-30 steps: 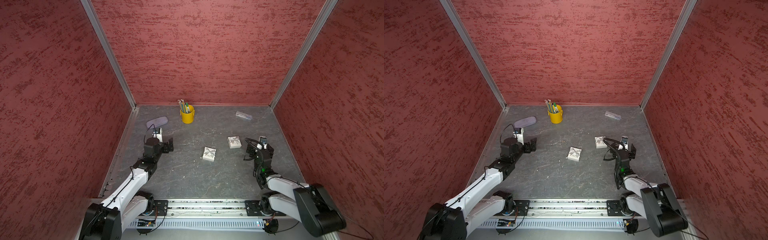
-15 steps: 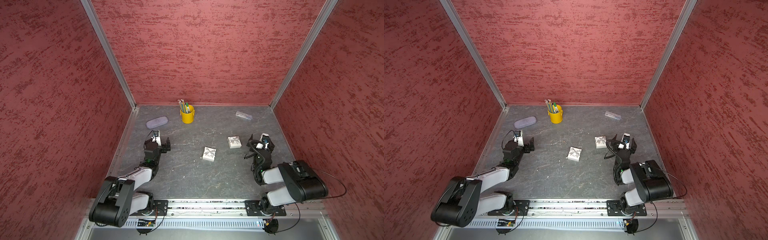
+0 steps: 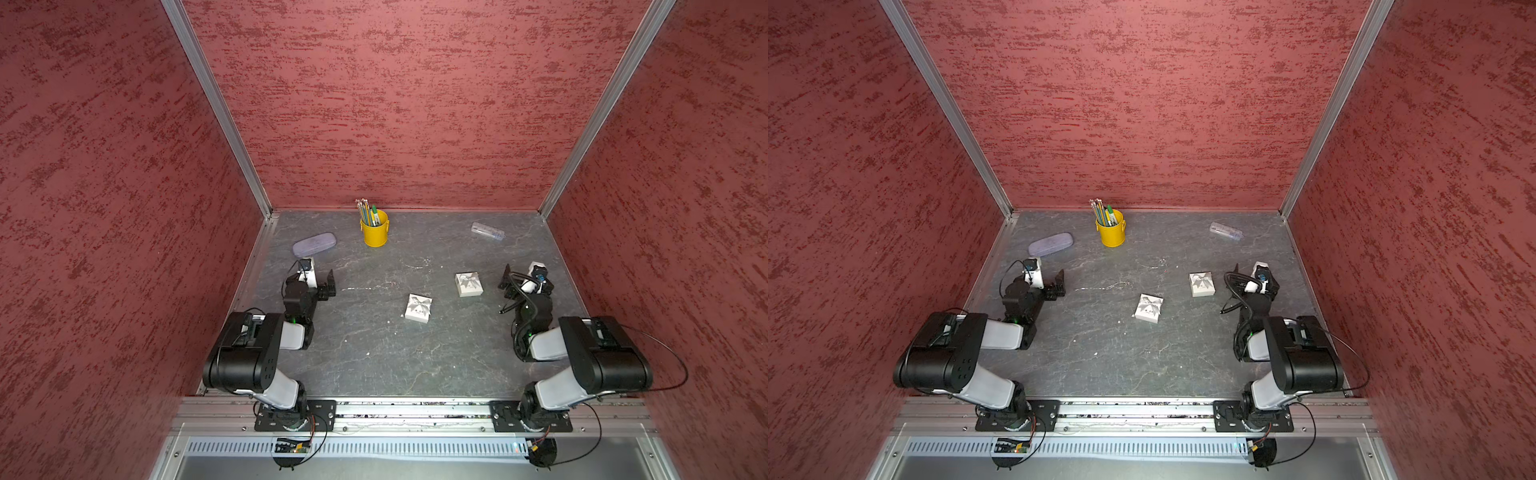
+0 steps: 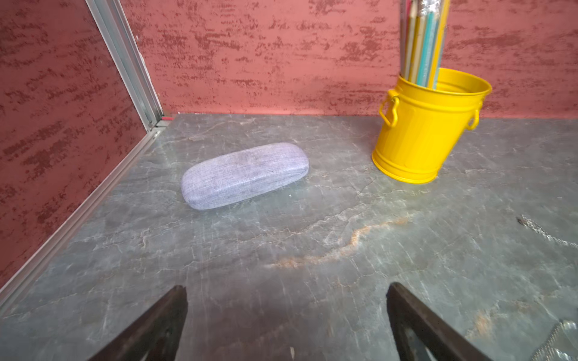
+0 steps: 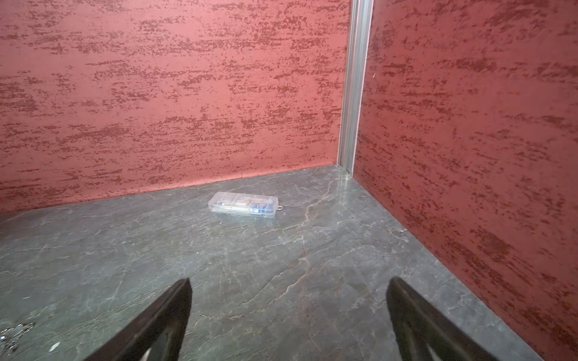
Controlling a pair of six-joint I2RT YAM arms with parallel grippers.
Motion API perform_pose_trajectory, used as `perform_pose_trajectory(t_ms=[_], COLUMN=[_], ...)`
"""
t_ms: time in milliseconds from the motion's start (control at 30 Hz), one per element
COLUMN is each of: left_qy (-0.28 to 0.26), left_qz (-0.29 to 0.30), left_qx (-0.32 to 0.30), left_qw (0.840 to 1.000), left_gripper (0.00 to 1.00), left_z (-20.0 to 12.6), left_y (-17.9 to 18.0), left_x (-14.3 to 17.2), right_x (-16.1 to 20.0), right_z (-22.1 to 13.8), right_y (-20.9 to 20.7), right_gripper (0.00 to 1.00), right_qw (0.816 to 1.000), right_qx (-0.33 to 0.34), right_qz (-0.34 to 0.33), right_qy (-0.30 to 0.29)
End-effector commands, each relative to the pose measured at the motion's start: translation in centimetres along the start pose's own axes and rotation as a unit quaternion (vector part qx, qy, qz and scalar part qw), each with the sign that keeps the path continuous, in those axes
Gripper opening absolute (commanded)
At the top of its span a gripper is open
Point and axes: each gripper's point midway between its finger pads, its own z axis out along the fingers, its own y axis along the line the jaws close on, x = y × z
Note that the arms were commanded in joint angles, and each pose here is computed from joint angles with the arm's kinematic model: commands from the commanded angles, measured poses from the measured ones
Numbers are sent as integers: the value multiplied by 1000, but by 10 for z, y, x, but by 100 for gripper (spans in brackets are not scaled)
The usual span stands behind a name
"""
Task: Take the necklace out of the lift-off lid jewelry box
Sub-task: Reset both arms
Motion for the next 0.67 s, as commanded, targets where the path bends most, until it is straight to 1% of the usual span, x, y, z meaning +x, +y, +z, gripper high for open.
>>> perform_pose_trajectory(t_ms=[0,100,633], left_qy=[8,11,10], left_qz=[-33,-17,-18], left_qx=[24,10,10], left_qw=[999,1000,1000], left_gripper=[99,100,100], left_z=[4,6,6], left_y=[5,0,1], left_x=[-5,-4,-5], right_x=[-6,-7,-7], right_z=[3,3,4], right_y=[7,7,7], right_gripper=[99,99,99], right_qw=[1000,1000,1000], right_qx=[-21,-19,-22], right_qz=[10,9,9], right_qy=[-9,-10,-10])
